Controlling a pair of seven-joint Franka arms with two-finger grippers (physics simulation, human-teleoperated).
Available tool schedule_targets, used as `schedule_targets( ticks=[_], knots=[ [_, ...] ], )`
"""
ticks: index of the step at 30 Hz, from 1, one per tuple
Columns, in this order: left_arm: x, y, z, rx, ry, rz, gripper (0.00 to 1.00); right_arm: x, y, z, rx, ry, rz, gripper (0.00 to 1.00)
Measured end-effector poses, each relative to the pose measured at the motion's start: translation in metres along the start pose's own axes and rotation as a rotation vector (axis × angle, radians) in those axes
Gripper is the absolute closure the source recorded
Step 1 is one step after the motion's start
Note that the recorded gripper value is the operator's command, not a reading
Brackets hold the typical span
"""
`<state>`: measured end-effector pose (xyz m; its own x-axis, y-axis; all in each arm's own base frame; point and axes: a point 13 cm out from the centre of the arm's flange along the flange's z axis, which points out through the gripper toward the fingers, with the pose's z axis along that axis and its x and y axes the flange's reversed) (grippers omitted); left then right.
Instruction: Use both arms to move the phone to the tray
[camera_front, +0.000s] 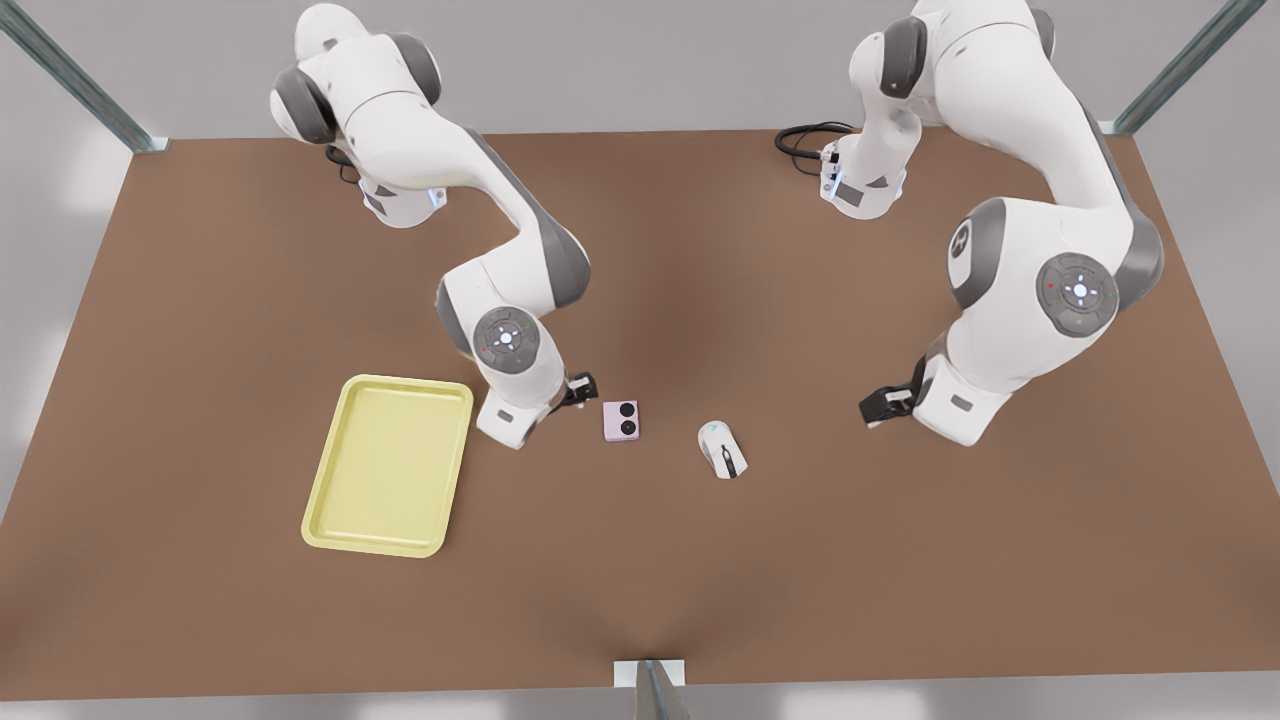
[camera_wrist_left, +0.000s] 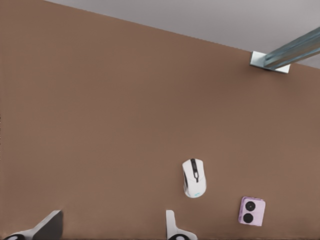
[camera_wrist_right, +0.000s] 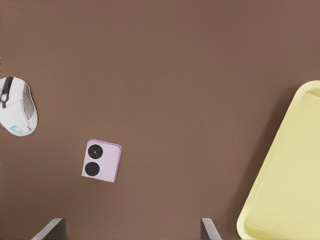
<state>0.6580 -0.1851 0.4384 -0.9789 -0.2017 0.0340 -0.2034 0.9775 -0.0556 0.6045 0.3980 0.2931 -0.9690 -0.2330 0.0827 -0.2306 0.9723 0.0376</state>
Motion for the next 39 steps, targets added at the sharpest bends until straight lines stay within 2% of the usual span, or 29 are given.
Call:
schedule_targets(
  ticks=[8,12,20,22,25,39],
  knots=[
    [0.018,0.005,0.008,-0.019,0.078,0.107,0.00,-0.036,0.056,0.067,-0.022,-0.071,0.189,0.00],
    [0.020,0.008,0.008,-0.023,0.089,0.139,0.00,-0.023,0.072,0.105,-0.013,-0.052,0.272,0.00],
    [-0.007,0.080,0.000,-0.022,0.089,0.110,0.00,-0.003,0.080,0.179,0.007,-0.051,0.400,0.00],
    [0.015,0.088,0.008,0.017,0.135,0.169,0.00,0.001,0.076,0.187,0.003,-0.058,0.424,0.00],
    [0.029,0.107,0.012,-0.003,0.129,0.216,0.00,0.005,0.088,0.198,-0.010,-0.080,0.426,0.00],
    [0.000,0.141,0.034,-0.100,0.087,0.274,0.00,0.013,0.100,0.255,-0.034,-0.138,0.359,0.00]
  ],
)
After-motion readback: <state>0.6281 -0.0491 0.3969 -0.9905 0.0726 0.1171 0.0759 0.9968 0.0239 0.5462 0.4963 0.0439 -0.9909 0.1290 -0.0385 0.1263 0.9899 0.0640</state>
